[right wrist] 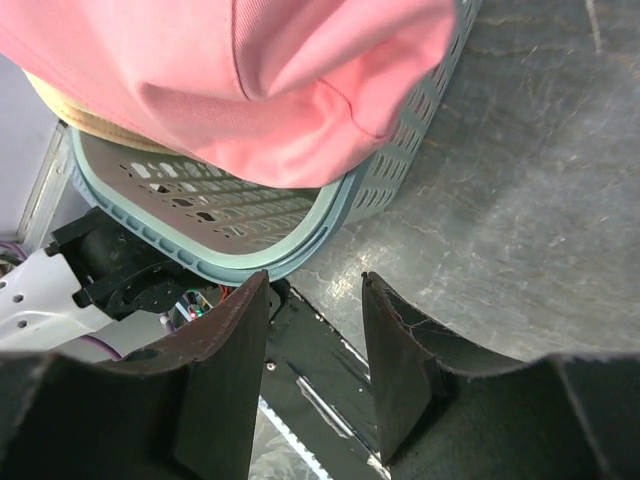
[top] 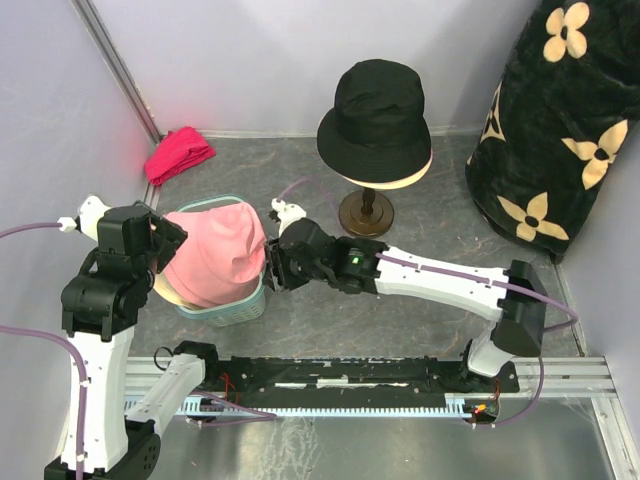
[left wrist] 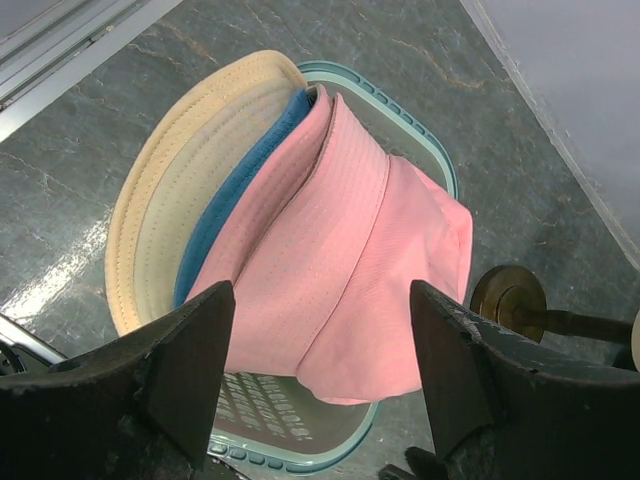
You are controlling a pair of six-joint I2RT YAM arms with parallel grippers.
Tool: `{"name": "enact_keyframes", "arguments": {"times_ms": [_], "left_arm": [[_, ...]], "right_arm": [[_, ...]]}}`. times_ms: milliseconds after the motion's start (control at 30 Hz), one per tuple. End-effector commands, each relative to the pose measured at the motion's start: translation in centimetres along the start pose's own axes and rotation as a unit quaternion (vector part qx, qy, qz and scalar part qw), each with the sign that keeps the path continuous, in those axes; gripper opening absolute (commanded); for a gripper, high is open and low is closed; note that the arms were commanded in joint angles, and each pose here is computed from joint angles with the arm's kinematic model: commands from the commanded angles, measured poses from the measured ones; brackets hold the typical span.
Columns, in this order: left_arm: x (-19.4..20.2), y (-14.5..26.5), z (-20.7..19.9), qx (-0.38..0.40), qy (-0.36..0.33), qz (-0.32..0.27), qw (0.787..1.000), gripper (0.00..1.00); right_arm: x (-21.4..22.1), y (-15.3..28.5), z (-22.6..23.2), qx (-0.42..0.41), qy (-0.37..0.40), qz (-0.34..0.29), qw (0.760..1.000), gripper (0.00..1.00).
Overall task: Stack the hats
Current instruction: Pick up the hat from the bin.
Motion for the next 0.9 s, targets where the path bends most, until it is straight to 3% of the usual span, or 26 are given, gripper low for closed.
{"name": "enact_keyframes", "arguments": {"times_ms": [0,433,700,867], "left_arm": [[-0.6,-0.1,-0.1,0.001,0.012,-0.028,1.000,0.78],[-0.6,0.1,0.4,-0.004,0.004,-0.033,0.999,0.78],[-0.6,-0.1,0.5,-0.009,0.002,-0.038,0.999,0.79],[-0.3,-0.3,0.4,-0.004,0.005,-0.031,0.999,0.79]], "right_arm": [[-0.4,-1.3,1.4,-0.016,-0.033,-0.011,0.999,0.50],[0.1,-4.4,2.1,-0.023,-0.073,0.001,0.997,0.48],[-1.1,-2.2,2.1,-0.030,-0.088,-0.036,0.995,0.48],[-1.1,-2.5,2.3,-0.030,-0.092,-0.026,0.995,0.50]]}}
Point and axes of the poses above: each gripper's point midway between its finger pads, its own y axis back along the fingers, its own z axis along the line the jaws close on, x = y × z, the point moved 9 cm from there along y, back along the fingers, and after that the axes turned 12 degrees about y, right-handed, at the moved point
